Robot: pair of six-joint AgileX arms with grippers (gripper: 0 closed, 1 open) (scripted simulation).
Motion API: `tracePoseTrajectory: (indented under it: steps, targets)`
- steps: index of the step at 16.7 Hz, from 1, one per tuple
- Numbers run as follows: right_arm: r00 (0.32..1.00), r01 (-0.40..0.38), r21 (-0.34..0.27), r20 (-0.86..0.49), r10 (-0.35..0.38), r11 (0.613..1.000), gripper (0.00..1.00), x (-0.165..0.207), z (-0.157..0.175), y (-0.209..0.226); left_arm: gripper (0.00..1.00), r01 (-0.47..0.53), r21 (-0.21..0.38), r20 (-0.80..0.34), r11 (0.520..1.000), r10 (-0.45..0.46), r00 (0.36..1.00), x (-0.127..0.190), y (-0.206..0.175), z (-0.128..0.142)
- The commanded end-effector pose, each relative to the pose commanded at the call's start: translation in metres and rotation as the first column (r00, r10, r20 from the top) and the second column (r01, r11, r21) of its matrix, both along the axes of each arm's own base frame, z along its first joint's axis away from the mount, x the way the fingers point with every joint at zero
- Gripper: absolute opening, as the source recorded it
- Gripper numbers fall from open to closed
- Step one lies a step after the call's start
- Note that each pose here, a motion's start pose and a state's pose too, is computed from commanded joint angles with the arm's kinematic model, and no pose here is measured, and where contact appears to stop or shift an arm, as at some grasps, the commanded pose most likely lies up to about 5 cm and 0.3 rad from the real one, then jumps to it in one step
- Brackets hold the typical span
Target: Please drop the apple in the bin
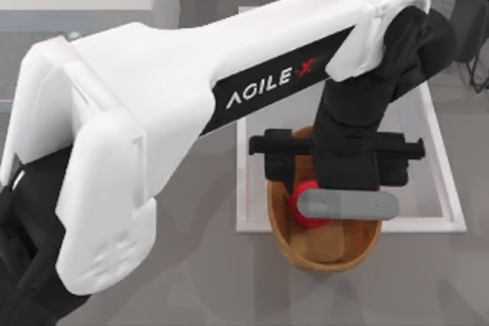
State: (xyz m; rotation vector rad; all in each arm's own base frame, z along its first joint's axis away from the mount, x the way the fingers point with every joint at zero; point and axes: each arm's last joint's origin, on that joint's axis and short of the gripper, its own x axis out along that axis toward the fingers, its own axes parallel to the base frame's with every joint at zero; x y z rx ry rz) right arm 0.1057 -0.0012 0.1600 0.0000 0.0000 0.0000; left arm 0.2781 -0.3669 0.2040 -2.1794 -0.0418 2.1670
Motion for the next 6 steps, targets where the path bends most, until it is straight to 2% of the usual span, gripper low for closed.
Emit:
tracePoseTrajectory:
  steps: [6]
  targets:
    - [1.000,0.000,0.000,0.000,0.000,1.000,1.00,0.0000,0.0000,0.0000,1.00,0.000,0.000,0.000,1.000,0.000,1.000,0.0000,0.0000,0.0000]
